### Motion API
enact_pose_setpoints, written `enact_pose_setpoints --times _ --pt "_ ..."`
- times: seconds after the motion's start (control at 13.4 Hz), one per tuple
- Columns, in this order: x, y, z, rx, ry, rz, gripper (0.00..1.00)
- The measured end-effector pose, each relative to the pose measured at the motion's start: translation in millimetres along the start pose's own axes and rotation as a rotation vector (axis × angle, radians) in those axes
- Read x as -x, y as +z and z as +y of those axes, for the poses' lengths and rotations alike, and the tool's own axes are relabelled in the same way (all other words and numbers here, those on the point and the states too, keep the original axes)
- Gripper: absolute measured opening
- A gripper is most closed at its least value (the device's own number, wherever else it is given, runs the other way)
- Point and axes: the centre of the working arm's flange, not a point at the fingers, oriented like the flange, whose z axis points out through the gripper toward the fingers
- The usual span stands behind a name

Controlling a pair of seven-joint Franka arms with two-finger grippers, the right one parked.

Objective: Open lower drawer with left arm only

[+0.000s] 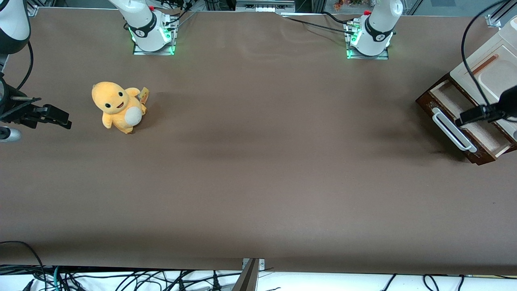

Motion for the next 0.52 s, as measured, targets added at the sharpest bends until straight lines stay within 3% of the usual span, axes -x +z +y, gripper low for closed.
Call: enact_pose_setpoints --times 0.22,0.52 --pt "8.4 -11.3 34.7 0.000 0.062 0.030 1.00" --pt "13.8 -17.7 38.7 -0.004 0.076 0.041 1.00"
